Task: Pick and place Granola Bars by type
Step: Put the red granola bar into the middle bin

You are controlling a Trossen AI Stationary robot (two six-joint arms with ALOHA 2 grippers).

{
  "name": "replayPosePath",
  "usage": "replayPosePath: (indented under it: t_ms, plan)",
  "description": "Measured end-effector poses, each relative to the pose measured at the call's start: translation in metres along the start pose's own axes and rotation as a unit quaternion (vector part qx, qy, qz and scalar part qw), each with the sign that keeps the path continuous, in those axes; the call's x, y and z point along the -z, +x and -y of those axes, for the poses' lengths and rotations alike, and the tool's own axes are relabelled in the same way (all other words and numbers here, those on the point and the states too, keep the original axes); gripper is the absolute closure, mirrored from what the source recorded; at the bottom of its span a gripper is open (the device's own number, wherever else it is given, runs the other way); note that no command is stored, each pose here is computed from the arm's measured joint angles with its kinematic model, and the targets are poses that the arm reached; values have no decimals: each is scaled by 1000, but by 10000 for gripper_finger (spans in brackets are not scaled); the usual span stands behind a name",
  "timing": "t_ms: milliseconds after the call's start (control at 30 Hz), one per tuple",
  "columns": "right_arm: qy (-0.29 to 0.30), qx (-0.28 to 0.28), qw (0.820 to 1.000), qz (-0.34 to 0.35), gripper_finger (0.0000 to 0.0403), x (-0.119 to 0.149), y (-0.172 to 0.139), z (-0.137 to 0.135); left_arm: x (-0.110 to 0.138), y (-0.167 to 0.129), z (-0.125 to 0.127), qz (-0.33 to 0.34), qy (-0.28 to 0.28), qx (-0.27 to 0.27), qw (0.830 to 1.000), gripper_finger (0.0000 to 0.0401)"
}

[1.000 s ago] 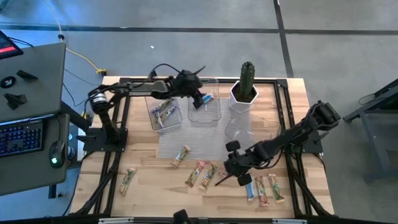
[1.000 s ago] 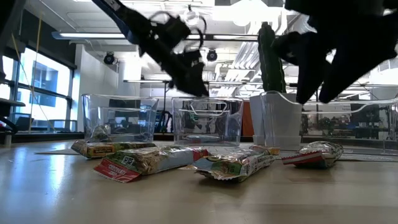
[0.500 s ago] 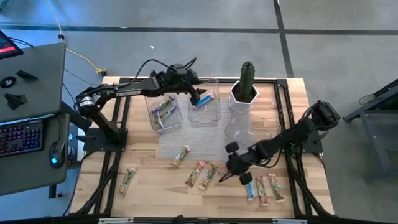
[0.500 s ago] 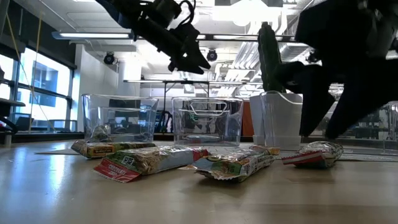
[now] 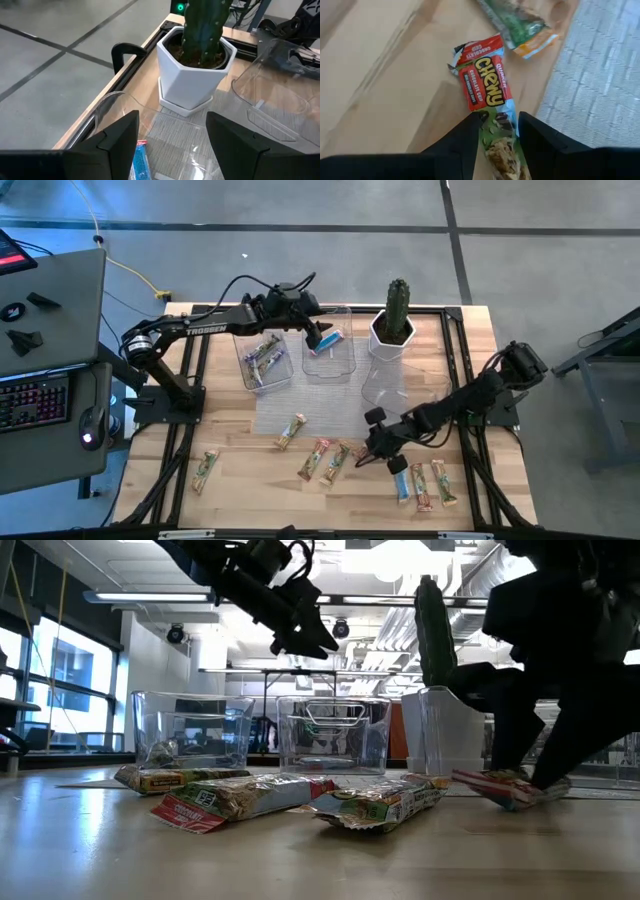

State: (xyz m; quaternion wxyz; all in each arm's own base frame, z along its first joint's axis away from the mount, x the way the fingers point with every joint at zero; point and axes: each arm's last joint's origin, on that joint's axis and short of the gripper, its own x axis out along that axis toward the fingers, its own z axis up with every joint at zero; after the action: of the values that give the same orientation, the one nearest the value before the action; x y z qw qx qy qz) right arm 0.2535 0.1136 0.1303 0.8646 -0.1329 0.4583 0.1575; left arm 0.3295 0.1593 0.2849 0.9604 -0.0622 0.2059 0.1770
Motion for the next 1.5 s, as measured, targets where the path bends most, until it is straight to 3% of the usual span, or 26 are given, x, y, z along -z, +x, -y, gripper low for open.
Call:
replayPosePath:
  t_ms: [200, 533, 667, 833, 933, 1033, 1133, 1267, 1367, 1500]
  plan:
    - [15, -1, 1000, -1, 287, 0, 0, -1, 0, 0, 0, -1, 0, 0, 1000, 174]
    - [86, 5, 996, 5, 391, -1, 0, 2, 0, 0, 0, -1, -1, 1, 1000, 174]
    - [106, 0, 994, 24, 391, -5, 0, 2, -3, -4, 3, 8, -13, 38, 999, 174]
    - [113, 17, 991, 75, 398, -36, -9, 5, -25, -33, 7, 61, -6, 62, 996, 174]
    - [107, 73, 984, 121, 396, -65, -21, 15, -39, -59, 10, 98, 0, 64, 993, 174]
    - [57, 168, 973, 147, 391, -92, -36, 35, -52, -87, 12, 137, 9, 65, 988, 174]
    - [10, 287, 948, 141, 394, -111, -54, 70, -61, -111, 15, 167, 15, 71, 983, 174]
    - [27, 397, 909, 122, 400, -120, -79, 135, -65, -132, 19, 181, 17, 97, 978, 174]
    - [83, 400, 901, 148, 398, -109, -93, 186, -64, -141, 20, 171, -1, 107, 979, 174]
    - [179, 354, 898, 192, 393, -69, -93, 237, -56, -142, 20, 129, -13, 108, 986, 174]
